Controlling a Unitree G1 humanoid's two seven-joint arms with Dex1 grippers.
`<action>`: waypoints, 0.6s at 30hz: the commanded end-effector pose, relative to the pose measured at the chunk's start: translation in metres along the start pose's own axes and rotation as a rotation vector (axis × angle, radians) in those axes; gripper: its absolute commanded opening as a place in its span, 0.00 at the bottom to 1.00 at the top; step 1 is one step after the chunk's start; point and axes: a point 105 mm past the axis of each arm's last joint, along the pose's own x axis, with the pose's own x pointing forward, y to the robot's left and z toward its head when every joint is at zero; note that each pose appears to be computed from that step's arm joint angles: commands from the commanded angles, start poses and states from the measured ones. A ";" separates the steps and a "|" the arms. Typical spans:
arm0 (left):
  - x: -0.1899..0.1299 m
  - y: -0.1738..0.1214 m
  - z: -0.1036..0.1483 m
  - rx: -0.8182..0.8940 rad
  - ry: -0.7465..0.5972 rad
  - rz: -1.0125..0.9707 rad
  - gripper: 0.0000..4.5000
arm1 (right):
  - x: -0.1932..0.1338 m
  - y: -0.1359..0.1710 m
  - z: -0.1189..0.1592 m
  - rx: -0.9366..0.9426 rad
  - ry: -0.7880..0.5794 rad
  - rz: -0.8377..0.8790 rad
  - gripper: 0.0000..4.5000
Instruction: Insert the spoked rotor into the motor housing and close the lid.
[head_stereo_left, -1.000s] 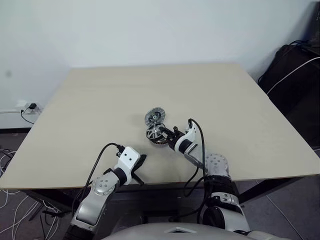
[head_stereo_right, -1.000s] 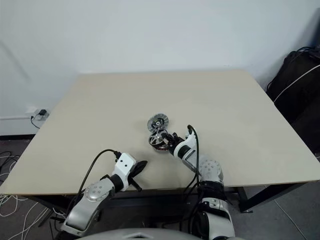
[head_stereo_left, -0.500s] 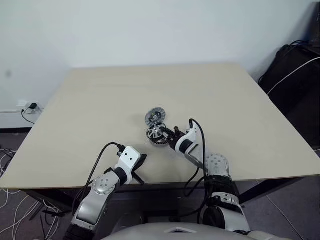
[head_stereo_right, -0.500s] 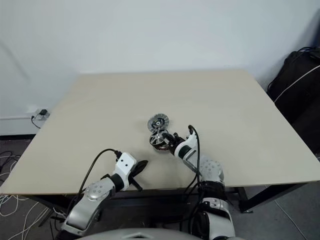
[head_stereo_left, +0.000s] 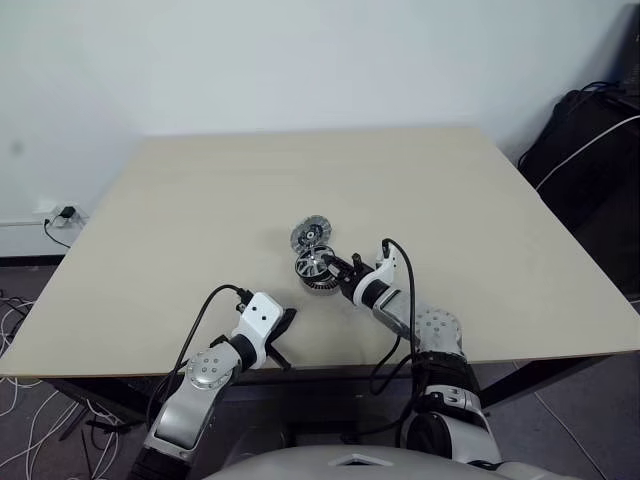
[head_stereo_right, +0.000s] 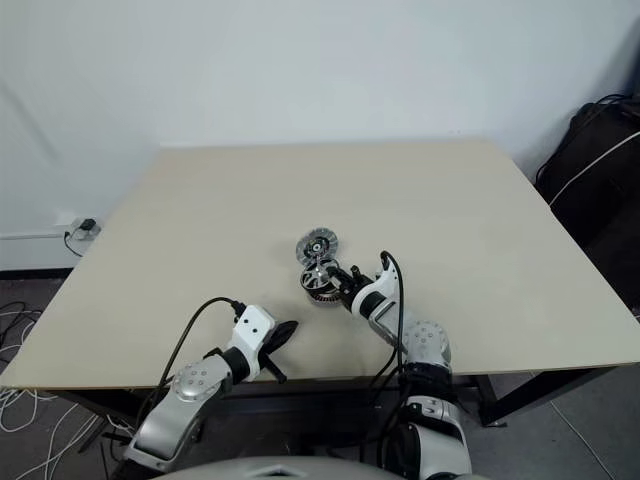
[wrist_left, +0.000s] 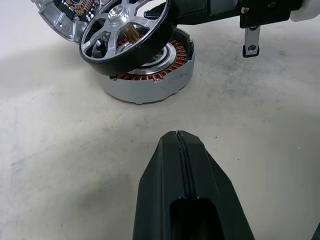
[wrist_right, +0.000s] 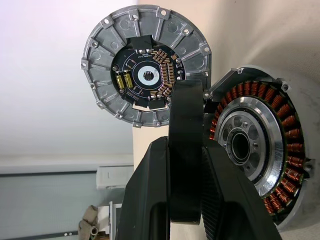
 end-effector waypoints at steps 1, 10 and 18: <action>0.002 0.001 0.012 0.008 -0.040 -0.002 0.00 | -0.006 -0.007 0.010 0.002 -0.034 -0.034 0.09; 0.002 0.000 0.012 0.009 -0.040 -0.006 0.00 | -0.011 -0.010 0.014 0.035 -0.048 -0.030 0.09; 0.003 0.000 0.013 0.010 -0.042 -0.008 0.00 | -0.015 -0.015 0.018 0.030 -0.064 -0.052 0.59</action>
